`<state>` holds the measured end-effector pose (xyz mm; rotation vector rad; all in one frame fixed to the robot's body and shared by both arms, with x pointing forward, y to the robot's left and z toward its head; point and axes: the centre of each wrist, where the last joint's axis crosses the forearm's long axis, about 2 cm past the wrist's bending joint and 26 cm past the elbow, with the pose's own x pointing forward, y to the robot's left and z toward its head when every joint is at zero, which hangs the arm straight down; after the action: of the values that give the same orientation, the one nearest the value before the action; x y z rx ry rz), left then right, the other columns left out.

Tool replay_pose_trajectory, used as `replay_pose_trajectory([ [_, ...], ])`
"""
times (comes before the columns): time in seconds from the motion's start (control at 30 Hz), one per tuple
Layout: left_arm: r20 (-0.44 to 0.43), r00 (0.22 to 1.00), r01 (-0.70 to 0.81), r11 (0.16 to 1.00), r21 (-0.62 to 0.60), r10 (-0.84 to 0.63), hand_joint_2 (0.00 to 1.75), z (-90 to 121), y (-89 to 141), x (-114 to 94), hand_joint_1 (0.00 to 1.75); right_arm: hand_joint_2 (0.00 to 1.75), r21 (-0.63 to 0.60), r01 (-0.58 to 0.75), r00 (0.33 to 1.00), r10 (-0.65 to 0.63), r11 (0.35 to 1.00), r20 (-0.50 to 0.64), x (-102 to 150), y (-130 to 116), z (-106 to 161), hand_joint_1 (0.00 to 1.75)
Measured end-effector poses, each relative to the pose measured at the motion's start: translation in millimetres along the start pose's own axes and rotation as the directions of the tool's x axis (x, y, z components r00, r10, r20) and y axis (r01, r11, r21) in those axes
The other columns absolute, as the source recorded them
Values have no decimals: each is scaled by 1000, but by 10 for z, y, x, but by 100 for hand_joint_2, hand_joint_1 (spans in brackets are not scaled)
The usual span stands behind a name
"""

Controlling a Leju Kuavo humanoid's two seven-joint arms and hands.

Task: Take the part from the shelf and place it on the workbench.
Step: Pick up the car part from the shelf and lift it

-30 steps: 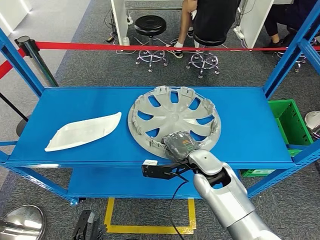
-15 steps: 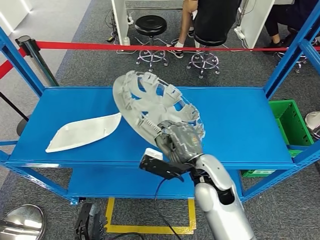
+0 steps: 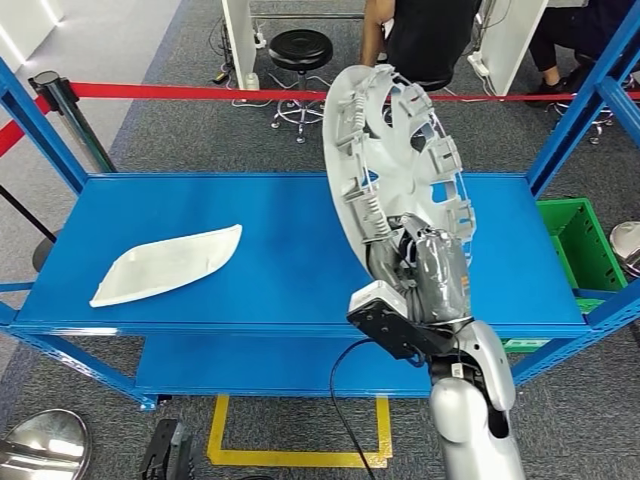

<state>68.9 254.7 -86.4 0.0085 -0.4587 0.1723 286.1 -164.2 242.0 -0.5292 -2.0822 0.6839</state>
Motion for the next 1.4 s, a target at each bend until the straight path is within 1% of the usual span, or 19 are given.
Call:
replay_pose_trajectory([
  [0.23,17,1000,-24,999,27,24,0,-99,-73,318,0,175,-31,1,999,0,1000,35,11,-52,-4,175],
  [0.43,42,999,-33,999,19,32,0,-153,-113,506,0,175,-31,3,999,-2,1000,48,31,-48,-14,175],
  [0.53,58,997,-51,999,21,49,0,-202,-107,641,0,175,-26,2,997,0,1000,75,71,-37,-39,175],
  [0.7,82,993,-84,996,26,82,0,-296,-14,939,0,175,-9,-15,992,16,1000,126,164,1,-78,175],
  [0.8,86,993,-87,996,24,85,0,-325,27,1030,0,175,-2,-21,990,21,1000,141,186,12,-84,175],
  [0.87,73,993,-93,995,23,92,0,-345,62,1108,0,175,5,-44,986,42,999,164,199,18,-90,175],
  [0.97,55,992,-113,993,22,112,0,-387,143,1367,0,175,30,-93,970,84,995,229,232,57,-94,175],
  [1.07,47,990,-133,991,20,132,0,-411,239,1613,0,175,54,-104,957,85,993,277,276,111,-95,175],
  [1.23,38,987,-159,987,20,158,0,-425,363,1726,0,175,80,-85,951,57,993,305,299,131,-110,175],
  [1.4,58,974,-220,975,26,219,0,-425,581,1751,0,175,123,32,951,-68,992,302,322,99,-147,175],
])
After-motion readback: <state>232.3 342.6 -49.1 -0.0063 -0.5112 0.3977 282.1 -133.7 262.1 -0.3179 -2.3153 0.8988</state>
